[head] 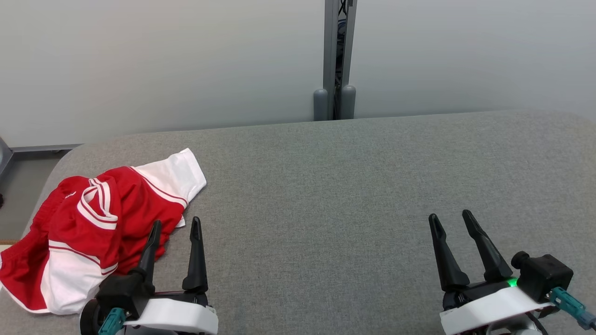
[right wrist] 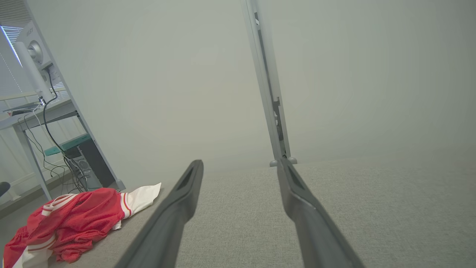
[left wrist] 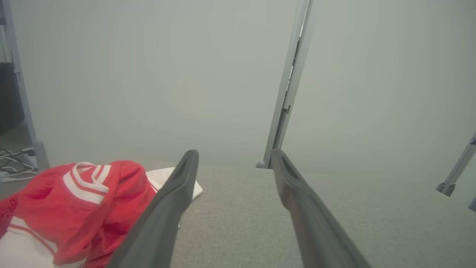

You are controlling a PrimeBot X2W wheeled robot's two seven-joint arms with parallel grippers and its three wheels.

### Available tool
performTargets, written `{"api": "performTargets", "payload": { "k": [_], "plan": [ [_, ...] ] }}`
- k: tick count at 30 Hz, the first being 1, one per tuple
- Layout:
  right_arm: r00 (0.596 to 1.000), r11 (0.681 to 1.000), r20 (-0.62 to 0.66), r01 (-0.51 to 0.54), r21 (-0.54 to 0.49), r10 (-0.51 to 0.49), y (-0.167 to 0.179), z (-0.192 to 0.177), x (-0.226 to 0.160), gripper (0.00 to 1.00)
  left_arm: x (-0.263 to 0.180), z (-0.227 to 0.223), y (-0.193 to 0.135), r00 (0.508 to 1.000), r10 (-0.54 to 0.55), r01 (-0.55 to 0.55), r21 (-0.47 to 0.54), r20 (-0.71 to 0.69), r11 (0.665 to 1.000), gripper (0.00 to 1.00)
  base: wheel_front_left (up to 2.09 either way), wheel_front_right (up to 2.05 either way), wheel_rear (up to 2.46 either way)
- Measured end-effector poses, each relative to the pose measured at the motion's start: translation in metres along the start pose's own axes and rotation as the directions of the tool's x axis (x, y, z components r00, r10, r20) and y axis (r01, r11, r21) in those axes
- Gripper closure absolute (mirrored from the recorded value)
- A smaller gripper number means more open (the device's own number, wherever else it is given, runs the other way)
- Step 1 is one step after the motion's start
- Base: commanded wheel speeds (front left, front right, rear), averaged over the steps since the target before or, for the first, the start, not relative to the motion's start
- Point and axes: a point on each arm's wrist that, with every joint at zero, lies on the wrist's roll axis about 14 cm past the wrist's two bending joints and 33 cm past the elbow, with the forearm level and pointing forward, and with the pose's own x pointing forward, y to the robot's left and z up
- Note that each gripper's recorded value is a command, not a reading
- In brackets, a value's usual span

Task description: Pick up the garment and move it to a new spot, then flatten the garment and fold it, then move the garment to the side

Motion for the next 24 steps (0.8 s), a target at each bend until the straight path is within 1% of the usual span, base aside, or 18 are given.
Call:
{"api": "performTargets", "payload": {
  "k": [12,24],
  "plan": [
    [0.999,0.996,0.018,-0.045,-0.083,0.046,0.012,0.003,-0.003,0.0,-0.004,0.004,-0.003,0.999,-0.016,0.013,0.099,0.028,0.995,0.0,0.0,0.0,0.0],
    [0.996,0.985,0.014,-0.081,-0.154,0.084,0.02,-0.002,-0.003,0.0,-0.004,0.006,-0.005,0.999,-0.03,0.02,0.188,0.046,0.982,0.0,0.0,0.0,0.0]
  ]
}}
